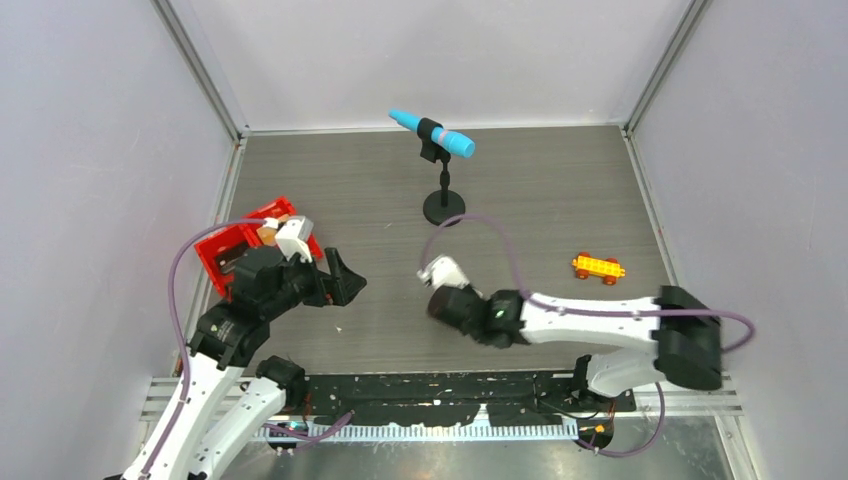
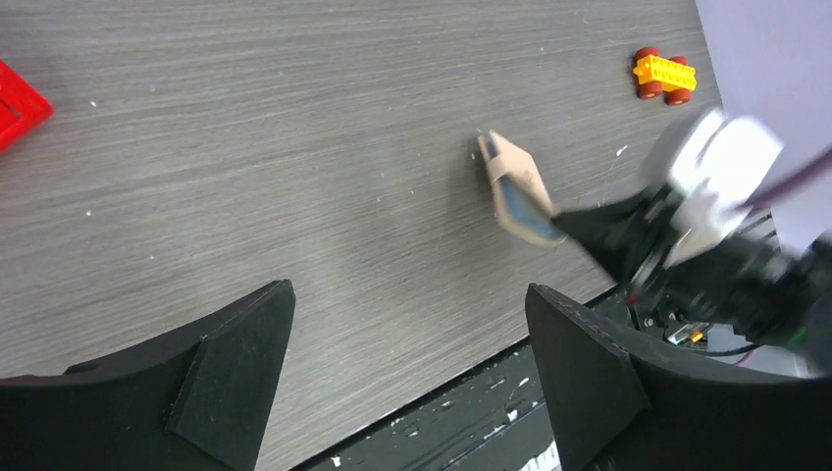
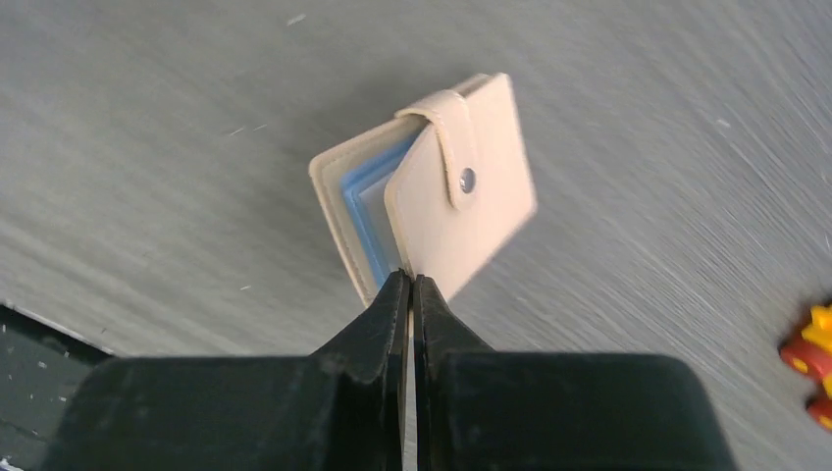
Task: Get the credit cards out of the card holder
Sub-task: Place the card holder at the center of the board, then open the card holder at the center of the board.
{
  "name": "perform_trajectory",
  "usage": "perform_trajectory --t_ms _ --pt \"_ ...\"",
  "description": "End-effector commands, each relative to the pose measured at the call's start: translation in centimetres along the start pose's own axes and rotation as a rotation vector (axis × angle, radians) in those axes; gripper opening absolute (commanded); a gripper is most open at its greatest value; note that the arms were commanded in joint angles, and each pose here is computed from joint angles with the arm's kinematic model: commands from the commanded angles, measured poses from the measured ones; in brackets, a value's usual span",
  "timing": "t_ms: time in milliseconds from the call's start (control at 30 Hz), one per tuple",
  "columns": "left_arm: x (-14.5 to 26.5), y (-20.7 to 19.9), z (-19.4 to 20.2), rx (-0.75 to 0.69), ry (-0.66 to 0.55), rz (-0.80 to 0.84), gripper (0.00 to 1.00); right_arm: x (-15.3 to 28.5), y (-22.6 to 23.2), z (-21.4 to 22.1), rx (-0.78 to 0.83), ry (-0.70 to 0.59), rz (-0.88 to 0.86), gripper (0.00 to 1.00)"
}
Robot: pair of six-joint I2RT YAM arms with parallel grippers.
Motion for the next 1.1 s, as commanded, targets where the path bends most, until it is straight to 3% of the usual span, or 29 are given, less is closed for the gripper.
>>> perform_trajectory --t_ms 0,133,200,267,400,600,733,933,1067 --pt "-0.5 -0.3 0.6 0.038 0.037 0.031 0.90 -0.5 4.8 0.8 0.169 -0.060 0.026 0.05" --pt "-1.5 -0.4 1.2 0.065 0.073 0.072 0.87 -1.1 7.6 3.5 0.257 -0.014 -0.015 0.11" --pt "-2.1 -0.3 1.7 0.080 0.089 0.080 0.87 -1.1 8.4 4.3 0.238 -0.001 -0.059 0.20" --pt "-2.8 -0.1 2.2 0.094 0.111 0.083 0.86 -0.4 8.8 4.4 0.187 0.006 -0.147 0.35" --pt "-4.3 0.0 3.6 0.127 0.163 0.119 0.83 1.4 9.1 3.9 0.052 -0.009 -0.280 0.50" --pt "-5.6 -0.1 3.8 0.136 0.198 0.160 0.80 2.0 7.2 3.5 -0.287 0.047 -0.363 0.54" --pt "-7.0 -0.4 4.0 0.149 0.222 0.192 0.78 1.2 4.4 3.8 -0.553 0.067 -0.319 0.54" --pt "-9.1 -2.0 4.6 0.110 0.328 0.287 0.74 -0.1 0.9 5.7 -0.941 0.039 -0.273 0.62" --pt "-10.7 -3.4 5.2 0.086 0.359 0.306 0.73 -0.6 -0.4 6.8 -1.052 0.019 -0.255 0.59"
Point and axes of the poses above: each gripper's point midway between its finger pads, its own x axis back along the fingers, its own y axis along the line the jaws close on, z = x × y, the point moved 8 cm from there along x, back along the fingers, and after that the axes turned 10 degrees about -x, right-handed, at the moved point
